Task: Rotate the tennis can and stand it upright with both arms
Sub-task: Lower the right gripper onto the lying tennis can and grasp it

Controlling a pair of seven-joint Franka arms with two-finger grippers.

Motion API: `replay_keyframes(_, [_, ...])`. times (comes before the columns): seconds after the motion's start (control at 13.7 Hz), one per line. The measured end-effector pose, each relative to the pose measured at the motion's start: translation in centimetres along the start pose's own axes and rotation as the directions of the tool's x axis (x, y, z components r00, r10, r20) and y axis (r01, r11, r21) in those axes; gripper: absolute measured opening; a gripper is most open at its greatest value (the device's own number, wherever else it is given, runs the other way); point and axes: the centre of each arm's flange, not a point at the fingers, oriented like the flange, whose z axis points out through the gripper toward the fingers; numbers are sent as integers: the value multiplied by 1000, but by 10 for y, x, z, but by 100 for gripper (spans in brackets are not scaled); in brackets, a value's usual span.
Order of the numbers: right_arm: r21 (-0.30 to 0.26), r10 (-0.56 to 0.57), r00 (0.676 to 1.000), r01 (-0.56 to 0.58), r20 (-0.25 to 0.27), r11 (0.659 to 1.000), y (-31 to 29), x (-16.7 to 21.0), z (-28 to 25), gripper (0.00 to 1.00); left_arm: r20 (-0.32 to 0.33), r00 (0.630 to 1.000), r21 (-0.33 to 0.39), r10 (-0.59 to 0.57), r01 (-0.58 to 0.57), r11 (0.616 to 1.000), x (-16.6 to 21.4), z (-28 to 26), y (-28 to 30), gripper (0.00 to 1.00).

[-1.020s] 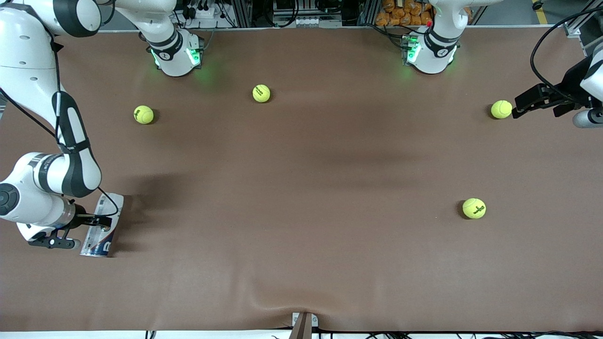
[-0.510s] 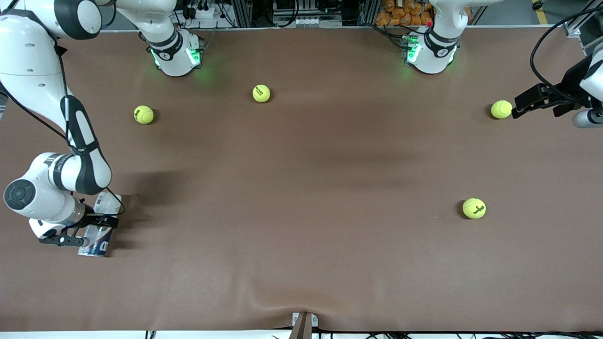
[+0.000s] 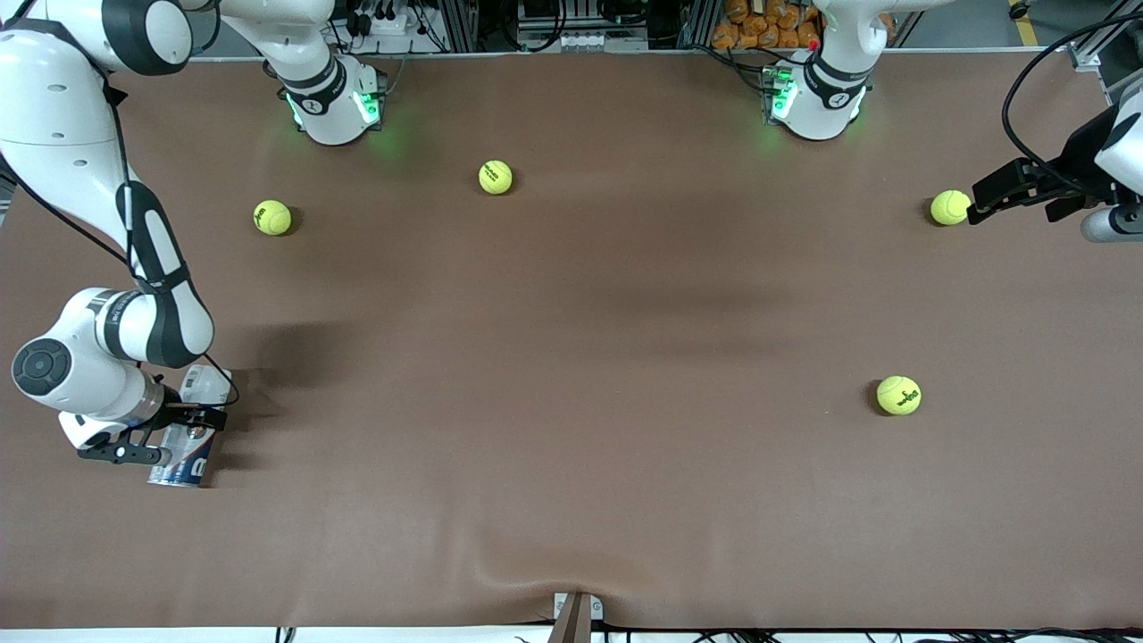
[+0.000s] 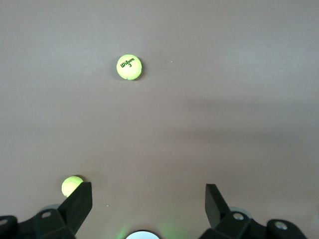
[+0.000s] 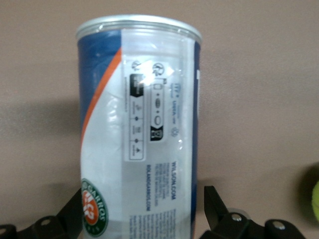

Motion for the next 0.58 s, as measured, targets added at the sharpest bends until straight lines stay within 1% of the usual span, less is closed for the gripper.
replay_keyframes(0.07, [0, 4, 1000, -4, -2, 1000, 3, 0, 0, 93, 0, 1000, 0, 0, 0, 1000, 0, 0, 0, 100])
replay_keyframes(0.15, [0, 7, 1000, -7, -4, 1000, 5, 0, -1, 78, 0, 1000, 0, 0, 0, 1000, 0, 0, 0, 100])
replay_keyframes(0.22, [-1, 8, 1000, -8, -6, 1000, 6, 0, -3, 70, 0, 1000, 0, 0, 0, 1000, 0, 0, 0, 100])
replay_keyframes(0.29, [-1, 8, 1000, -8, -7, 1000, 6, 0, -3, 66, 0, 1000, 0, 0, 0, 1000, 0, 0, 0, 100])
replay_keyframes(0.58, [0, 4, 1000, -4, -14, 1000, 5, 2, -5, 66, 0, 1000, -1, 0, 0, 1000, 0, 0, 0, 100])
